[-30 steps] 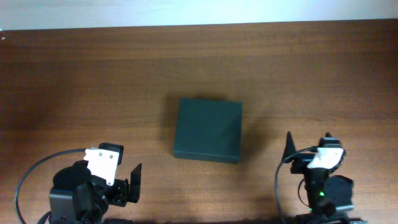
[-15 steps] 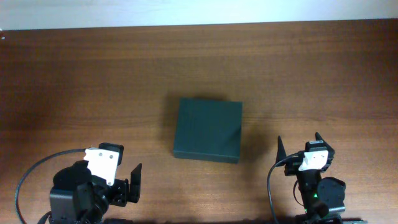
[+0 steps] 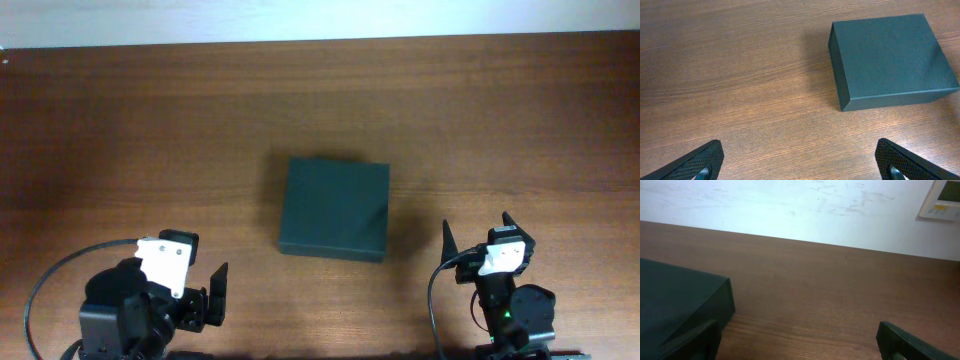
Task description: Pack container
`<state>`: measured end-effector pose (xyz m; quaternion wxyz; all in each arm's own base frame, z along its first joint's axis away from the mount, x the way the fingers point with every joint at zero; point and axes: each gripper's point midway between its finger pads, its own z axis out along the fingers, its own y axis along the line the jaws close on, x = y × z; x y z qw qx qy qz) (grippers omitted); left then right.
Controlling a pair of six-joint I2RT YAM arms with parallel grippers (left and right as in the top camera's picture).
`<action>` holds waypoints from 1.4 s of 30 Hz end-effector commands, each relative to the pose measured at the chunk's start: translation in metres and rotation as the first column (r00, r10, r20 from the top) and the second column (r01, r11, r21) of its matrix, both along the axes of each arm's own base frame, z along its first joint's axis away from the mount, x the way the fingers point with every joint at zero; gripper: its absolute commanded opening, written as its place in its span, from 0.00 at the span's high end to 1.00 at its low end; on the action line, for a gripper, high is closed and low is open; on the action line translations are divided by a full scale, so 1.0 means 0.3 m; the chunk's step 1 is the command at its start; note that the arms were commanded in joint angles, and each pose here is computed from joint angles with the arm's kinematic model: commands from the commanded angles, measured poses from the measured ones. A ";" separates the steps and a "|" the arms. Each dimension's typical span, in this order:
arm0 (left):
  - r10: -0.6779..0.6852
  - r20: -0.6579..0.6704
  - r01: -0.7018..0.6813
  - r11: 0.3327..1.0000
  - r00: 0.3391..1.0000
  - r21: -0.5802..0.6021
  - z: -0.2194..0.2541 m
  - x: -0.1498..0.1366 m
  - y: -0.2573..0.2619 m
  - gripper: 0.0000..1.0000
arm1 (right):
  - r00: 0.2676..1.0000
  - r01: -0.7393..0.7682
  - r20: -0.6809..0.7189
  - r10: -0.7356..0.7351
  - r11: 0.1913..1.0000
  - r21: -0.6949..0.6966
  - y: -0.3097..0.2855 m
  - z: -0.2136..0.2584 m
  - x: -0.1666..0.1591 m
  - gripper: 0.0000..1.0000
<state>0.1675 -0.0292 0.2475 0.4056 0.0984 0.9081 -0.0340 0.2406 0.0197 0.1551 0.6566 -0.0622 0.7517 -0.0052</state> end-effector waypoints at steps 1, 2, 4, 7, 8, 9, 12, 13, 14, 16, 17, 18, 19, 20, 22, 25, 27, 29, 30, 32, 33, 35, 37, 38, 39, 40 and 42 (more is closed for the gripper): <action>-0.015 0.007 0.015 1.000 1.000 0.000 0.003 -0.002 -0.007 0.01 | 1.000 -0.006 0.004 0.006 1.000 -0.004 0.001 -0.007 0.000 0.01; -0.015 0.007 0.015 1.000 1.000 0.001 0.003 -0.002 -0.006 0.01 | 1.000 -0.006 0.003 0.006 1.000 -0.004 0.001 -0.007 0.000 0.01; -0.015 0.007 0.015 1.000 1.000 0.001 0.003 -0.002 -0.006 0.01 | 1.000 -0.006 0.004 0.006 1.000 -0.004 0.002 -0.007 0.000 0.01; -0.015 0.007 0.015 1.000 1.000 0.000 0.003 -0.002 -0.007 0.01 | 1.000 -0.006 0.004 0.006 1.000 -0.004 0.001 -0.007 0.000 0.01; -0.015 0.007 0.015 1.000 1.000 0.000 0.003 -0.002 -0.007 0.01 | 1.000 -0.006 0.004 0.006 1.000 -0.004 0.001 -0.007 0.000 0.01; -0.015 0.007 0.015 1.000 1.000 0.001 0.003 -0.002 -0.006 0.01 | 1.000 -0.006 0.004 0.006 1.000 -0.004 0.001 -0.007 0.000 0.01; 0.026 0.010 -0.026 0.999 1.000 0.038 0.002 0.001 0.025 0.01 | 1.000 -0.006 0.004 0.006 1.000 -0.004 0.001 -0.007 0.000 0.01; 0.048 0.012 -0.049 0.997 0.999 0.062 0.001 0.002 0.044 0.01 | 1.000 -0.006 0.004 0.006 1.000 -0.004 0.002 -0.007 0.000 0.01; 0.063 0.020 -0.064 0.995 0.998 0.080 0.004 0.005 0.056 0.01 | 1.000 -0.006 0.004 0.006 1.000 -0.004 0.001 -0.007 0.000 0.01; 0.066 0.030 -0.068 0.995 0.997 0.078 0.010 0.010 0.057 0.01 | 1.000 -0.006 0.004 0.006 1.000 -0.004 0.001 -0.007 0.000 0.01; 0.066 0.051 -0.070 0.995 0.997 0.074 0.022 0.022 0.056 0.01 | 1.000 -0.006 0.004 0.006 1.000 -0.004 0.001 -0.007 0.000 0.01; 0.066 0.120 -0.073 0.996 0.991 0.059 0.057 0.059 0.050 0.01 | 1.000 -0.006 0.004 0.006 1.000 -0.004 0.001 -0.007 0.000 0.01; 0.066 0.164 -0.075 0.996 0.984 0.050 0.076 0.081 0.047 0.01 | 1.000 -0.006 0.004 0.006 1.000 -0.004 0.002 -0.007 0.000 0.01; 0.067 0.233 -0.077 0.996 0.970 0.034 0.100 0.113 0.042 0.01 | 1.000 -0.006 0.004 0.006 1.000 -0.004 0.001 -0.007 0.000 0.01; 0.069 0.338 -0.077 0.997 0.938 0.011 0.126 0.155 0.035 0.01 | 1.000 -0.006 0.004 0.006 1.000 -0.004 0.001 -0.007 0.000 0.01; 0.086 0.498 -0.085 0.996 0.863 -0.024 0.098 0.203 0.034 0.01 | 1.000 -0.006 0.004 0.006 1.000 -0.004 0.002 -0.007 0.000 0.01; 0.102 0.558 -0.098 0.994 0.823 -0.038 0.067 0.217 0.042 0.01 | 1.000 -0.006 0.004 0.006 1.000 -0.004 0.002 -0.007 0.000 0.01; 0.130 0.630 -0.121 0.991 0.765 -0.057 0.021 0.231 0.056 0.01 | 1.000 -0.006 0.004 0.006 1.000 -0.004 0.001 -0.007 0.000 0.01; 0.142 0.651 -0.133 0.989 0.746 -0.064 0.008 0.235 0.063 0.01 | 1.000 -0.006 0.004 0.006 1.000 -0.004 0.001 -0.007 0.000 0.01; 0.159 0.680 -0.148 0.986 0.715 -0.075 -0.023 0.241 0.073 0.01 | 1.000 -0.006 0.004 0.006 1.000 -0.004 0.001 -0.007 0.000 0.01; 0.166 0.687 -0.156 0.985 0.708 -0.078 -0.040 0.243 0.079 0.01 | 1.000 -0.006 0.004 0.006 1.000 -0.004 0.001 -0.007 0.000 0.01; 0.181 0.689 -0.175 0.981 0.701 -0.079 -0.082 0.244 0.094 0.01 | 1.000 -0.006 0.004 0.006 1.000 -0.004 0.001 -0.007 0.000 0.01; 0.196 0.686 -0.197 0.977 0.700 -0.078 -0.120 0.244 0.109 0.01 | 1.000 -0.006 0.004 0.006 1.000 -0.004 0.001 -0.007 0.000 0.01; 0.202 0.685 -0.205 0.976 0.700 -0.078 -0.139 0.244 0.116 0.01 | 1.000 -0.006 0.004 0.006 1.000 -0.004 0.001 -0.007 0.000 0.01; 0.207 0.681 -0.211 0.974 0.703 -0.079 -0.159 0.244 0.120 0.01 | 1.000 -0.006 0.004 0.006 1.000 -0.004 0.001 -0.007 0.000 0.01; 0.216 0.673 -0.215 0.973 0.708 -0.085 -0.179 0.247 0.122 0.01 | 1.000 -0.006 0.004 0.006 1.000 -0.004 0.001 -0.007 0.000 0.01; 0.269 0.624 -0.233 0.962 0.733 -0.141 -0.250 0.255 0.132 0.01 | 1.000 -0.006 0.004 0.006 1.000 -0.004 0.002 -0.007 0.000 0.01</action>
